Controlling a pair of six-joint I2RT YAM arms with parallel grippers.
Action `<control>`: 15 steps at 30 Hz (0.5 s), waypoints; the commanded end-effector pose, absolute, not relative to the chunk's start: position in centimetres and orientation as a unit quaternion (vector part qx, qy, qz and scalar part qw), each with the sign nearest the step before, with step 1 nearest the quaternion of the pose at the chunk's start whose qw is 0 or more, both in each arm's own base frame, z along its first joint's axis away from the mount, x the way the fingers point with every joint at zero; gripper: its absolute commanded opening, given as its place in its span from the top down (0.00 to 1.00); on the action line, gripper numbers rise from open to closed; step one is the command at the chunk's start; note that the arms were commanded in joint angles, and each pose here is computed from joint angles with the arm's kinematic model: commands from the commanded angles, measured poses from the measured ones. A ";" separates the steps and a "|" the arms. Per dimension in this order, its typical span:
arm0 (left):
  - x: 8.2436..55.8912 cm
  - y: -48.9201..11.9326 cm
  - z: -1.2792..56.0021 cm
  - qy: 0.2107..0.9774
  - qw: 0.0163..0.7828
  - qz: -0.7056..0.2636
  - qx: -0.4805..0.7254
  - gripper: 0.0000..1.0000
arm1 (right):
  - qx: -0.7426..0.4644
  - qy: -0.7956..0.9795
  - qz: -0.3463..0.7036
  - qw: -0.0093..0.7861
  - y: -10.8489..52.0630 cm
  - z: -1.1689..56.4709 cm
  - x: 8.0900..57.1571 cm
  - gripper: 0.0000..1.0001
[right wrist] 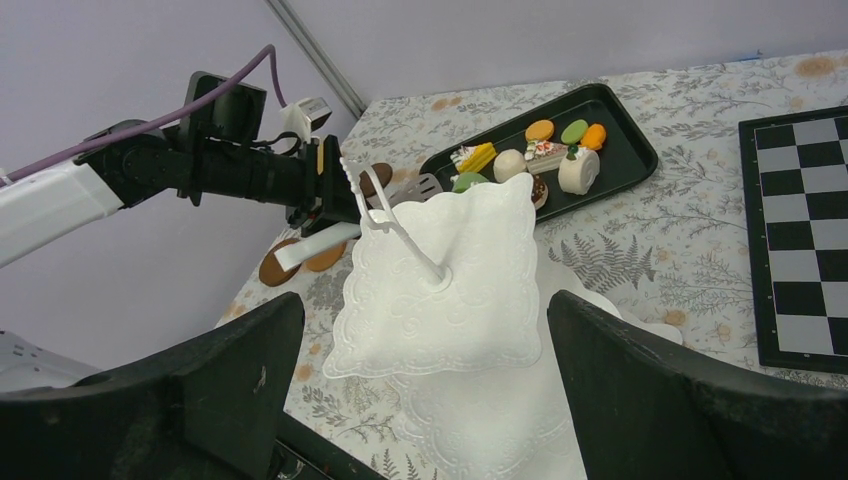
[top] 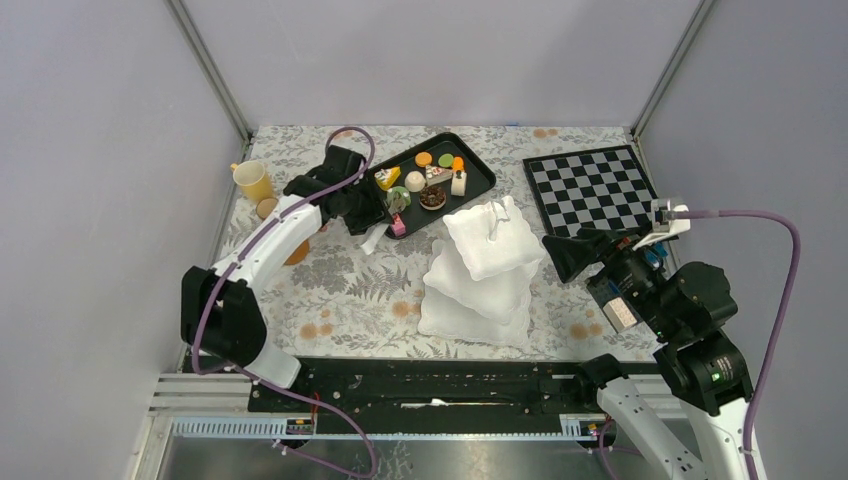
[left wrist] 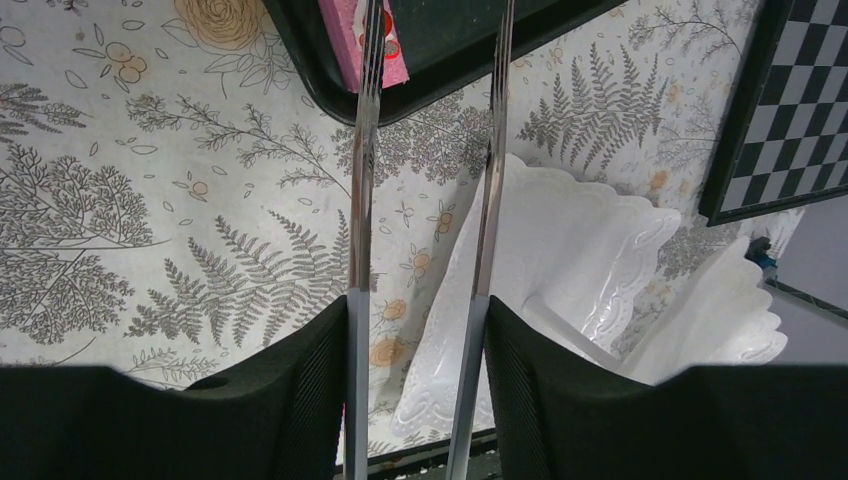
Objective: Serve the afternoon tea
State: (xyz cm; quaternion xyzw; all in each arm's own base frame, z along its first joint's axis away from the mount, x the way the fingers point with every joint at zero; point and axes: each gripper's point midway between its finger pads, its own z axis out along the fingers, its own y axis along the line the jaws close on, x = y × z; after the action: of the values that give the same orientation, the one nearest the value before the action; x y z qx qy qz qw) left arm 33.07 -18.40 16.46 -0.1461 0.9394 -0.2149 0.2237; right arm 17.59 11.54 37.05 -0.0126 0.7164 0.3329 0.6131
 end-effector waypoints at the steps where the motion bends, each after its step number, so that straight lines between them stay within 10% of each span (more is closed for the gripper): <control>1: 34.5 -19.2 16.0 0.933 0.243 -0.211 -0.162 0.50 | -0.032 0.700 0.343 0.626 12.0 38.1 17.3 0.02; 15: 34.2 -19.2 13.1 0.939 0.245 -0.143 -0.192 0.49 | -0.038 0.699 0.343 0.627 12.0 37.9 17.1 0.02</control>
State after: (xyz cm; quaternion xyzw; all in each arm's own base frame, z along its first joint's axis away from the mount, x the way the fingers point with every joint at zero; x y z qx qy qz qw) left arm 33.18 -19.12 13.34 -0.1738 0.9464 -0.1594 0.2206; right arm 17.40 11.60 36.92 -0.0158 0.7159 0.3350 0.6124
